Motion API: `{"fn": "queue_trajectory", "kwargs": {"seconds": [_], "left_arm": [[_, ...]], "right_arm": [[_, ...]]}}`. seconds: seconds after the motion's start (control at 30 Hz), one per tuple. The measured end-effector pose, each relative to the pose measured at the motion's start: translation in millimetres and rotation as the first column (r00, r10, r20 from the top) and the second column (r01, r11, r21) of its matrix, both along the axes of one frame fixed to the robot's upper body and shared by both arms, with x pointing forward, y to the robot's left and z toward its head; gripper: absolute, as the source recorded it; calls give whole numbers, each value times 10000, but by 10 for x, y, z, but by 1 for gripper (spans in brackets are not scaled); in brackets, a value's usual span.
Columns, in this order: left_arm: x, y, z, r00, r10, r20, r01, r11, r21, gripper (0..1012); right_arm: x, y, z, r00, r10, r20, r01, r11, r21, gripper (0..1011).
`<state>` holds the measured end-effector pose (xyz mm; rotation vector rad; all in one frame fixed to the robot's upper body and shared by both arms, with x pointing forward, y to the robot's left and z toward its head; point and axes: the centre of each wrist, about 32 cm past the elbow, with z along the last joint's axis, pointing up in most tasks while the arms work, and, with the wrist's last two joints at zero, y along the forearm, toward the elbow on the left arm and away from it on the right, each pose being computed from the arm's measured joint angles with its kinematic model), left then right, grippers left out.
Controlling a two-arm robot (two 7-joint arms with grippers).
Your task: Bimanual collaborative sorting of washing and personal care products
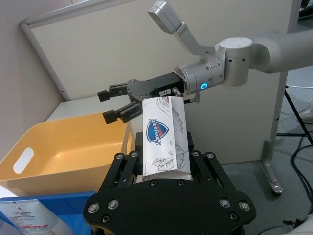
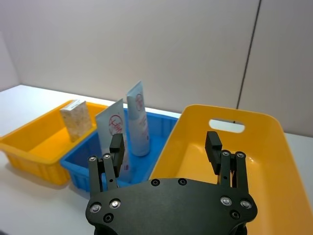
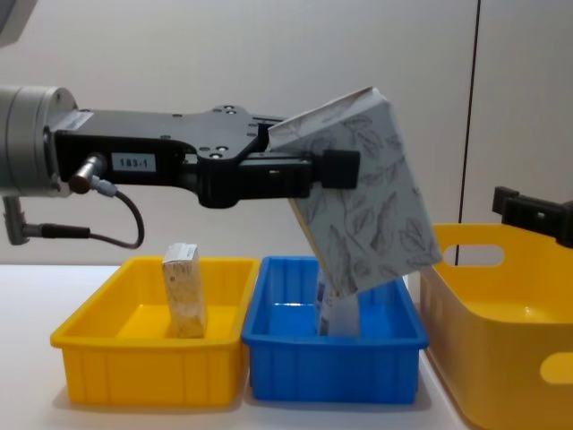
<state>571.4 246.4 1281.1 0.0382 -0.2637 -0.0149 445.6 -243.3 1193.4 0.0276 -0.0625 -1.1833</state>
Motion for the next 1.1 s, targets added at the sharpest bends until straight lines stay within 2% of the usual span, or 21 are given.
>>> {"fn": "queue_trajectory", "kwargs": {"seconds": [0.3,0.43,0.63,0.77,0.97,1.07,1.1], "left_arm": [[5,9,10,10000,-24,54,24,10000,-14,378],[6,10,11,10000,-30,65,30,10000,-17,378],[7,11,11,10000,-37,72,37,10000,-20,378],[7,13,13,10000,-40,78,40,10000,-21,378],[8,15,15,10000,-45,89,46,10000,-21,378],[9,15,17,9999,-46,97,46,10000,-22,378],[9,15,17,9999,-46,97,47,10000,-22,378]], "right_arm": [[89,-130,135,9947,1025,-111,-1025,9947,-55,1000],[148,-196,203,9879,1539,-202,-1541,9880,-120,1000],[271,-299,301,9702,2406,-288,-2414,9700,-278,1000],[366,-356,352,9535,3001,-273,-3011,9525,-449,1000],[542,-450,421,9208,3897,-133,-3895,9174,-821,1000],[666,-503,462,8962,4436,-10,-4412,8911,-1065,1000],[666,-503,462,8962,4436,-10,-4412,8911,-1065,1000]]}}
